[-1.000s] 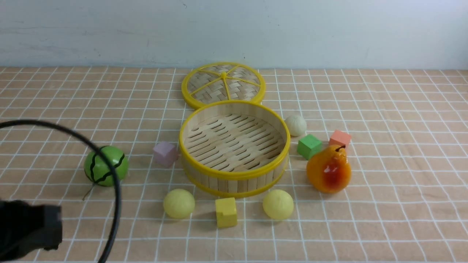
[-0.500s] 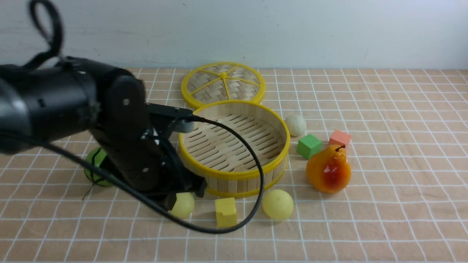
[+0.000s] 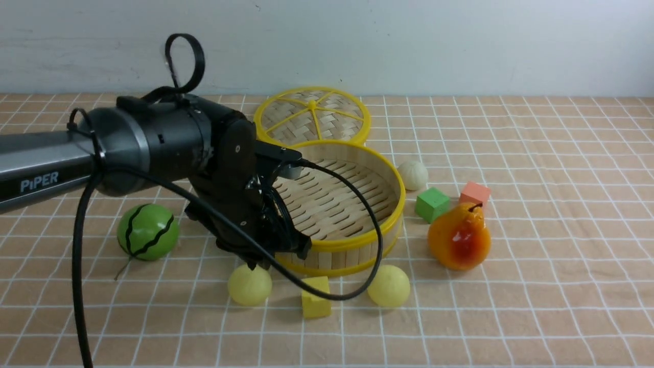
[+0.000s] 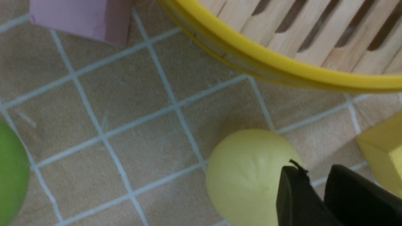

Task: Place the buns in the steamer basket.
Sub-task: Use the left arm to grab a steamed stuffed bun, then use the left arm to put the steamed stuffed bun into the steamer

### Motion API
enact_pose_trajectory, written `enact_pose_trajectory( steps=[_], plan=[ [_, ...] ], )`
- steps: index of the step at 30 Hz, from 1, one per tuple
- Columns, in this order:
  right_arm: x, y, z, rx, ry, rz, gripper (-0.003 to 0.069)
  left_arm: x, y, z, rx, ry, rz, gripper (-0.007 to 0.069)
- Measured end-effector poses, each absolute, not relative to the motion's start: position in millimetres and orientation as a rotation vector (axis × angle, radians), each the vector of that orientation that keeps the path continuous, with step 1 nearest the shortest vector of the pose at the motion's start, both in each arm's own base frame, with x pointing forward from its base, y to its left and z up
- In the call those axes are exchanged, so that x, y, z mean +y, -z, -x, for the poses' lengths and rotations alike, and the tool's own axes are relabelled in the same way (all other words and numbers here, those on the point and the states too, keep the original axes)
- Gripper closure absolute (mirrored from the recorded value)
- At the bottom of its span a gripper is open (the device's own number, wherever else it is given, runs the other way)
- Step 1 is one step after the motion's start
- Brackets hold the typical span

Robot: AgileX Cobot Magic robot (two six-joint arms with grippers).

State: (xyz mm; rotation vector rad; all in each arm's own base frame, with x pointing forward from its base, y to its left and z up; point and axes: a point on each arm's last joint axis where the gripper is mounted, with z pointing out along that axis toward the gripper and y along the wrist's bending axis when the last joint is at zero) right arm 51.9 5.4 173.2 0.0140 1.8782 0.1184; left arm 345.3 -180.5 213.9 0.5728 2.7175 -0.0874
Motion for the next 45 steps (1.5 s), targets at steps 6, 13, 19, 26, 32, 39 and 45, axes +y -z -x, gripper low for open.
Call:
enact_pose_trajectory(
  steps=[6,13,19,26,32,39,45],
  plan=[
    [5,-173,-52,1.878,-0.118,-0.014,0.0419,-181,-196,-351,2.729,0.028,-0.615,0.0357],
    [5,-173,-52,1.878,-0.118,-0.014,0.0419,-181,-180,-357,2.743,-0.009,-0.578,0.0361],
    [5,-173,-52,1.878,-0.118,-0.014,0.0419,-180,-180,-356,2.773,-0.018,-0.557,0.0503],
    [5,-173,-52,1.878,-0.118,-0.014,0.0419,-174,-199,-346,2.811,-0.035,-0.545,0.0638],
    [5,-173,-52,1.878,-0.118,-0.014,0.0419,-169,-268,-333,2.627,0.063,-0.509,0.0638],
    [5,-173,-52,1.878,-0.118,-0.014,0.0419,-195,-285,-363,2.368,0.218,-0.615,0.0638],
    [5,-173,-52,1.878,-0.118,-0.014,0.0419,-211,-241,-399,2.373,0.147,-0.691,0.0614]
  ],
)
